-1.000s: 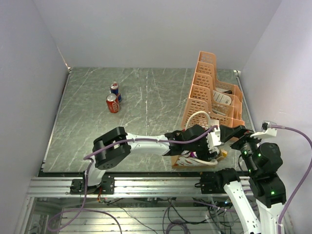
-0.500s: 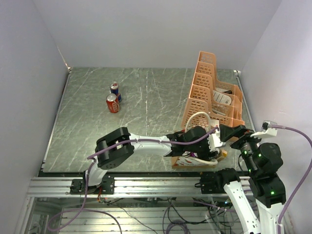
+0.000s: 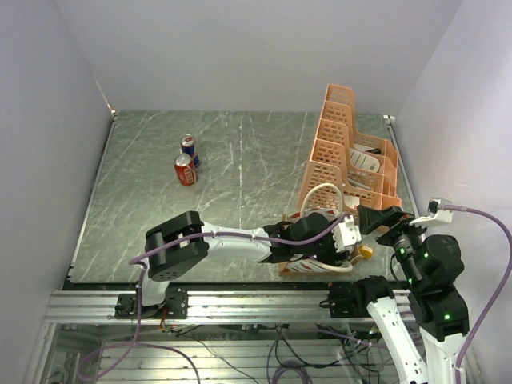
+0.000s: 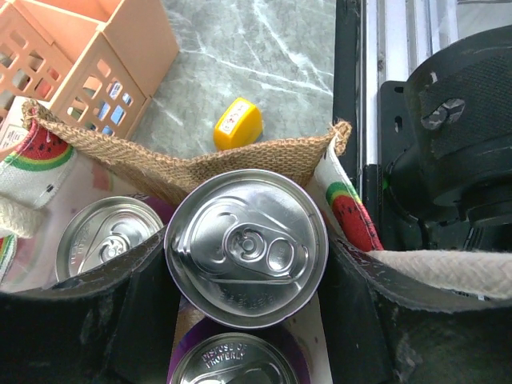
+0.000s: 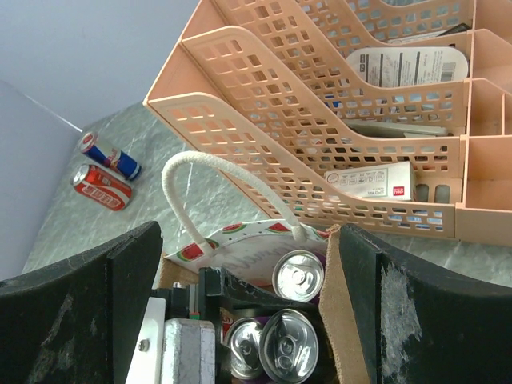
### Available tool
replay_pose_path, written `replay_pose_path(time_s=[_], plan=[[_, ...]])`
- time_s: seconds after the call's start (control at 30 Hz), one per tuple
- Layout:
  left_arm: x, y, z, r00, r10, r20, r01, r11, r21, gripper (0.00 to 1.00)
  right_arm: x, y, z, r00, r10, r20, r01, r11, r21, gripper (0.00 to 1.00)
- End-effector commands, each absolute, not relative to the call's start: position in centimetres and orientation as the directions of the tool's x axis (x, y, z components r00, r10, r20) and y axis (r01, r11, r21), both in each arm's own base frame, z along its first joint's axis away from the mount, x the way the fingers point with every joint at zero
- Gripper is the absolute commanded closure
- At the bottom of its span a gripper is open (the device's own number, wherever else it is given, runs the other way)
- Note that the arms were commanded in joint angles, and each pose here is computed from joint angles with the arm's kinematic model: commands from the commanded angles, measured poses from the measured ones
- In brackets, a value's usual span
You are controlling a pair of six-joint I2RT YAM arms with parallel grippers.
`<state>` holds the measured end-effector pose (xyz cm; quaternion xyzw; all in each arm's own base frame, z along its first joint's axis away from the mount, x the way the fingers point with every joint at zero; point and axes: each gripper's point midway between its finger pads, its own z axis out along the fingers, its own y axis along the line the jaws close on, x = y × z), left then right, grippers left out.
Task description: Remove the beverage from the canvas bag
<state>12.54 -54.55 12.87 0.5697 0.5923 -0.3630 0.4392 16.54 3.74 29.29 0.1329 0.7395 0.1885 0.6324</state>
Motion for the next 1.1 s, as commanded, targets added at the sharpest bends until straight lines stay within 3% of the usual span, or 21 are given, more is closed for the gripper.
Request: replay_pose_path(time_s=[0.0,0.4,0.73,1.07], plan=[[14.0,-54.9,20.4,0.089,0.170,-0.981,0.979,0.166,0.118,0.88,16.3,3.5,29.3,-0.152,0.448,-0.881,-0.030,0.889,0.457,0.08],[14.4,-54.3,24.9,0.061,0.102,-0.993,0.975,0.206,0.081,0.93,16.3,3.3,29.2,-0.149,0.453,-0.879,-0.017,0.888,0.460,0.08],[15.9,-50.6,31.9,0.070,0.067,-0.995,0.943,0.321,0.087,0.93,16.3,3.2,29.1,-0.147,0.456,-0.878,-0.011,0.887,0.462,0.08],[18.8,-43.3,38.3,-0.030,0.008,-1.000,0.834,0.552,-0.020,0.93,16.3,3.3,29.2,-0.149,0.452,-0.879,-0.019,0.888,0.460,0.08]])
